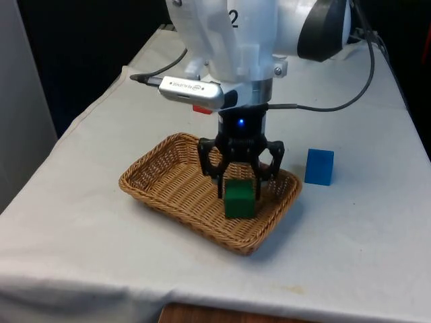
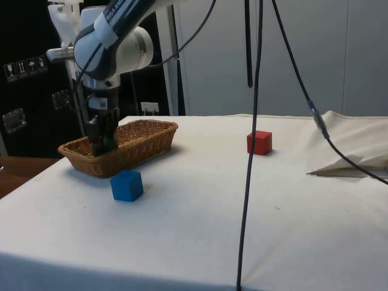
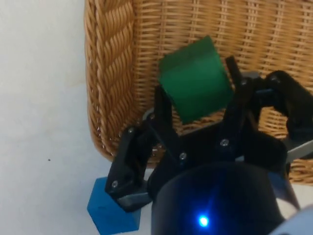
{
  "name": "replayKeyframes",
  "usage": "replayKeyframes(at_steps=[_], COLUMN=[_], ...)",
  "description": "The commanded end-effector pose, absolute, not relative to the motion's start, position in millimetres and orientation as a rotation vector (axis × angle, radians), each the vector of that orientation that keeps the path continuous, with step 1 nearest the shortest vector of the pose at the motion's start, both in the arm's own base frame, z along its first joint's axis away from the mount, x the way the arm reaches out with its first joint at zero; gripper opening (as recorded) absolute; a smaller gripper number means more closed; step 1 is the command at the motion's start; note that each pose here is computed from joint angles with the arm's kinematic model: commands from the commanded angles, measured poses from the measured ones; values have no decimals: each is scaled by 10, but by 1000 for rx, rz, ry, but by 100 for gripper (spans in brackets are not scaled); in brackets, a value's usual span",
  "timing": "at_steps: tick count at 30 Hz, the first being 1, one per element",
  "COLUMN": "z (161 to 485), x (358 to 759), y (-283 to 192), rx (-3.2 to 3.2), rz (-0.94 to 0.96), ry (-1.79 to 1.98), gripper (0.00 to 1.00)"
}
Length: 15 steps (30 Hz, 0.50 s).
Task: Pick up exactly two blocks and place them into the basket.
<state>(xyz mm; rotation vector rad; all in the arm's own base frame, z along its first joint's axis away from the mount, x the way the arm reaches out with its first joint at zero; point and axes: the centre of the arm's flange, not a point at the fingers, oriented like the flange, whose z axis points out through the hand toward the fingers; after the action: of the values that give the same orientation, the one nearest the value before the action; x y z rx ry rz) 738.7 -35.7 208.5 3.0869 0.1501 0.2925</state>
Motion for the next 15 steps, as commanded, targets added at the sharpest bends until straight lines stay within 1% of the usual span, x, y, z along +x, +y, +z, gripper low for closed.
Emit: replayKeyframes(at_steps=[1,2,4,5,8,9,15], z=[2089,2088,2093,2097,2096,2096,2105], x=[7386,7385,7388,7387,7386,7386,7387], y=[-363,-363,-363,-368,-361,-361,-366], rx=[3092,3092,3086,3092,3092,3092,3091], rz=[287,285,294,287,286,286,287], ry=[149,149,149,148,150,151,150], gripper=[26,40,60,60,88,100,100])
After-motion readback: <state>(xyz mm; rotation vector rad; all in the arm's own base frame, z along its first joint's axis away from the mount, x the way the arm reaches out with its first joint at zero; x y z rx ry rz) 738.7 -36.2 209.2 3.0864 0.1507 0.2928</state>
